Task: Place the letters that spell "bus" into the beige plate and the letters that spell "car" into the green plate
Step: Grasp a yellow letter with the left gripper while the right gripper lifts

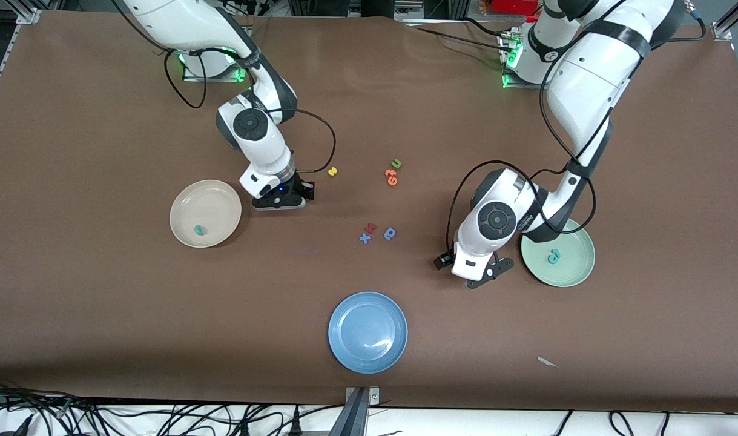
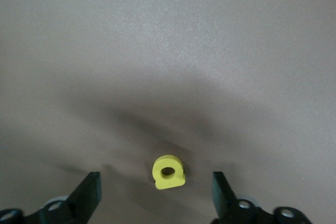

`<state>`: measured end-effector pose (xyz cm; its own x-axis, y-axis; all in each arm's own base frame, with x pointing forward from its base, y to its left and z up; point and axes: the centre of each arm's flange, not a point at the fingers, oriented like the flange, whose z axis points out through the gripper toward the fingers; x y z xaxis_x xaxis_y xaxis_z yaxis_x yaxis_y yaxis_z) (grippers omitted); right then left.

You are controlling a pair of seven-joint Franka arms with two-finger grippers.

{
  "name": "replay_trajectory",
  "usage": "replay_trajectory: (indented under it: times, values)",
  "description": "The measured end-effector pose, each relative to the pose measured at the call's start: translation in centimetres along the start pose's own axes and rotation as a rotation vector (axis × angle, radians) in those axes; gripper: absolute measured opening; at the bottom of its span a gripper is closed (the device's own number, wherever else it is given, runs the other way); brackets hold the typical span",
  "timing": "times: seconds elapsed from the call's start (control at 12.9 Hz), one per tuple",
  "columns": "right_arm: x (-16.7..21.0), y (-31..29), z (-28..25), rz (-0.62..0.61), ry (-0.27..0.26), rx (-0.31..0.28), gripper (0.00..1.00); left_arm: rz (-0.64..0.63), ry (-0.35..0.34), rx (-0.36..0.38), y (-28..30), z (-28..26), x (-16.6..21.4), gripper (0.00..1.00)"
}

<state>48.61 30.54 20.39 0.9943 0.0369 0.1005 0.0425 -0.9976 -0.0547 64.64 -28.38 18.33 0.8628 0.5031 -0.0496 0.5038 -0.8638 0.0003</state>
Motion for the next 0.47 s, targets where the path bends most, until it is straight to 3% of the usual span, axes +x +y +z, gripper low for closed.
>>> replay_trajectory:
  times: [0.08,0.23,0.31,0.47]
  values:
    - [0.8,1.1,-1.5,-0.009,-0.004,-0.018,0.08,-0.014,-0.001,0.001,0.1,0.2,-0.1,0.9]
    - [2.5,4.0,-4.7,-0.026,-0.008,-0.051,0.07,-0.033,-0.004,0.004,0.1,0.6,-0.1,0.74]
    - [3.3,5.6,-6.0,-0.029,-0.005,-0.061,0.07,-0.038,-0.005,0.005,0.0,0.7,0.0,0.74]
    - [4.5,9.9,-7.6,-0.063,-0.006,-0.079,0.07,-0.05,-0.005,0.005,0.0,0.7,0.0,0.55]
